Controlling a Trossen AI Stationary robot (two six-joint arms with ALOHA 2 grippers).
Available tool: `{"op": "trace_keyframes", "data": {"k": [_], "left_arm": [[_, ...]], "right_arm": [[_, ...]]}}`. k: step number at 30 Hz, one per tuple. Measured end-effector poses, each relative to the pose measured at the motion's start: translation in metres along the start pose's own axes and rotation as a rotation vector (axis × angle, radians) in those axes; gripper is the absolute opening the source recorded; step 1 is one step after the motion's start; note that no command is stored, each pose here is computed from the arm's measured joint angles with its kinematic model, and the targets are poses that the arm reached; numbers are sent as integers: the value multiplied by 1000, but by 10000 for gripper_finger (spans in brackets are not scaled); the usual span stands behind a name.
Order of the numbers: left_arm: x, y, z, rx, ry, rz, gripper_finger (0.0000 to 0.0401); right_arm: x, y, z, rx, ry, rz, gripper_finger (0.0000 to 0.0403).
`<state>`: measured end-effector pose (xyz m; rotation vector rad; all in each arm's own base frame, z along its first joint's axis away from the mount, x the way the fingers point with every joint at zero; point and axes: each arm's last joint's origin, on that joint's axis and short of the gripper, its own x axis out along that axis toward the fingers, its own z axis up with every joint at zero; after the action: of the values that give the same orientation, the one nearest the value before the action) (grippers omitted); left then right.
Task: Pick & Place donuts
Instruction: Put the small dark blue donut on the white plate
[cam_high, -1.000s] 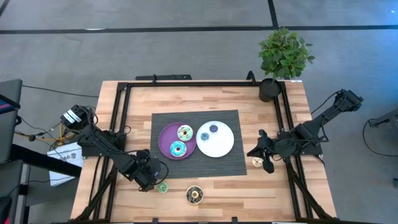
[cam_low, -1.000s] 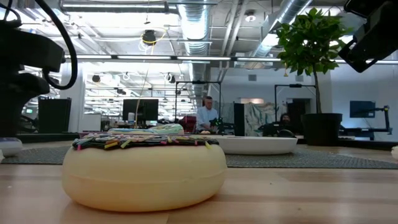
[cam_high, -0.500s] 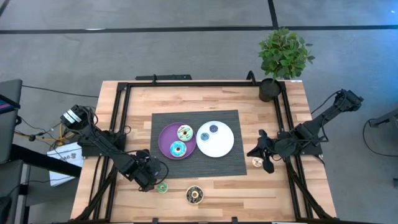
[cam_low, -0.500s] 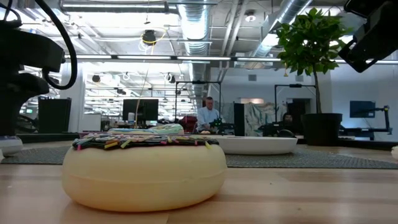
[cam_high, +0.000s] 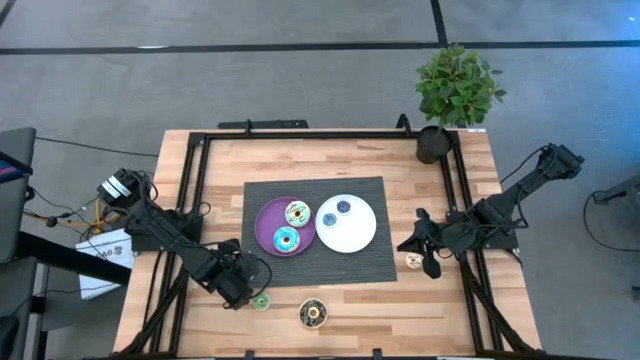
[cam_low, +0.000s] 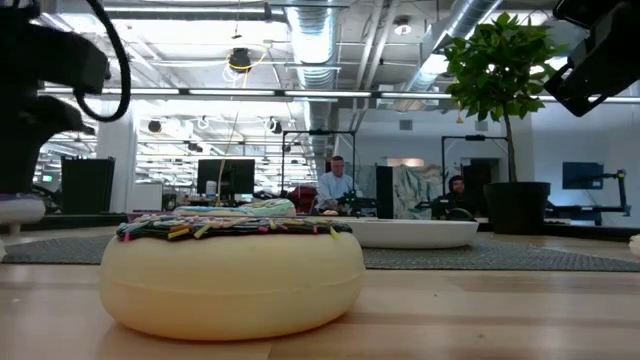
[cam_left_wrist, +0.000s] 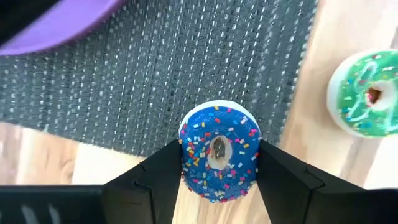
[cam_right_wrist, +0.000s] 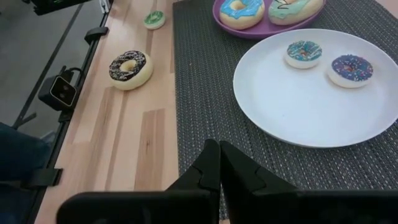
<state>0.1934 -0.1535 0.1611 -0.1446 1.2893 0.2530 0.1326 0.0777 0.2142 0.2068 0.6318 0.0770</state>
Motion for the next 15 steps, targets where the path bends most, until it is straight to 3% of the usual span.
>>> {"op": "trace_keyframes", "data": {"k": [7, 15], "left_arm": [[-17, 0, 21, -32, 17, -7, 183], [-38, 12, 71, 5, -84, -19, 183]], "right_arm": [[0, 0, 0, 0, 0, 0, 0], [0, 0, 0, 6, 0, 0, 0]]}}
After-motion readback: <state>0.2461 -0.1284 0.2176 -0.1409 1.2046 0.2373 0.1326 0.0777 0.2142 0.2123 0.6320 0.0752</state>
